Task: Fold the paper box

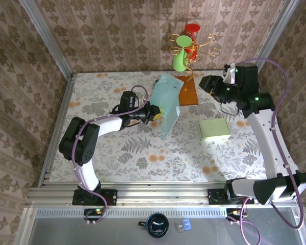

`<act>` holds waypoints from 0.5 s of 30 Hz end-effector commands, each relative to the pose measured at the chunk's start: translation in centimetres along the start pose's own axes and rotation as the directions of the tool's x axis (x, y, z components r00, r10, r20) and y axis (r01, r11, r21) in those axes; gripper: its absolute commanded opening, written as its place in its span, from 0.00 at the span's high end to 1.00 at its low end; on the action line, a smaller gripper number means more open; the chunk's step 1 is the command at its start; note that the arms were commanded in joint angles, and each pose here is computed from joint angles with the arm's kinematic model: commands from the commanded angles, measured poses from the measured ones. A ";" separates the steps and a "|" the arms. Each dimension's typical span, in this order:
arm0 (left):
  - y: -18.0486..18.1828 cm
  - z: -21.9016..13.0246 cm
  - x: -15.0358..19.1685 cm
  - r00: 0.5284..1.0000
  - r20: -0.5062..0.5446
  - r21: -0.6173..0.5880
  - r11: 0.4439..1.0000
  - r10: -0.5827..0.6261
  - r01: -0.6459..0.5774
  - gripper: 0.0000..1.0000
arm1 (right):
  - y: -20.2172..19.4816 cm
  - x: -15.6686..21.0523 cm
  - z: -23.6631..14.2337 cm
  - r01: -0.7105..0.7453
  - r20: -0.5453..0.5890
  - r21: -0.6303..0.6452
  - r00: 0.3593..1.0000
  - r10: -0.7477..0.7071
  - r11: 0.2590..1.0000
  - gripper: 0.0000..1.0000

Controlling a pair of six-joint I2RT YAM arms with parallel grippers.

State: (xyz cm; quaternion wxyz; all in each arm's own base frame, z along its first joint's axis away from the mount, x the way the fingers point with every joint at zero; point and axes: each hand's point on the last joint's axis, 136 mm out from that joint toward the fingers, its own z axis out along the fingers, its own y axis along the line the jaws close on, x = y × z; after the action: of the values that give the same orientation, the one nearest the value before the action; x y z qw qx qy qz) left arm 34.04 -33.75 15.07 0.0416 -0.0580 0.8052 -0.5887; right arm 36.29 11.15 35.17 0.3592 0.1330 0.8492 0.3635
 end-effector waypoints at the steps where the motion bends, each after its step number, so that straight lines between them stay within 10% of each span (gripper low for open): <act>1: -1.3 -0.4 1.6 0.994 -0.091 -0.012 0.998 0.060 -0.061 1.00 | 0.5 0.8 0.3 0.156 -0.090 -0.024 0.983 -0.158 0.987 0.48; 15: 0.7 -1.9 3.3 0.976 -0.198 -0.211 0.968 0.095 -0.137 1.00 | 1.4 1.7 5.5 0.323 -0.256 -0.155 0.900 -0.353 0.934 0.58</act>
State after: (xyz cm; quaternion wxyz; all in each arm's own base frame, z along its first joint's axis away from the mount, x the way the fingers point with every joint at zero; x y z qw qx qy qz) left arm 31.56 -32.63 13.74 -0.0084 0.0053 0.8629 -0.5053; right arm 39.75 14.98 32.44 0.3107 -0.0454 0.8847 0.3445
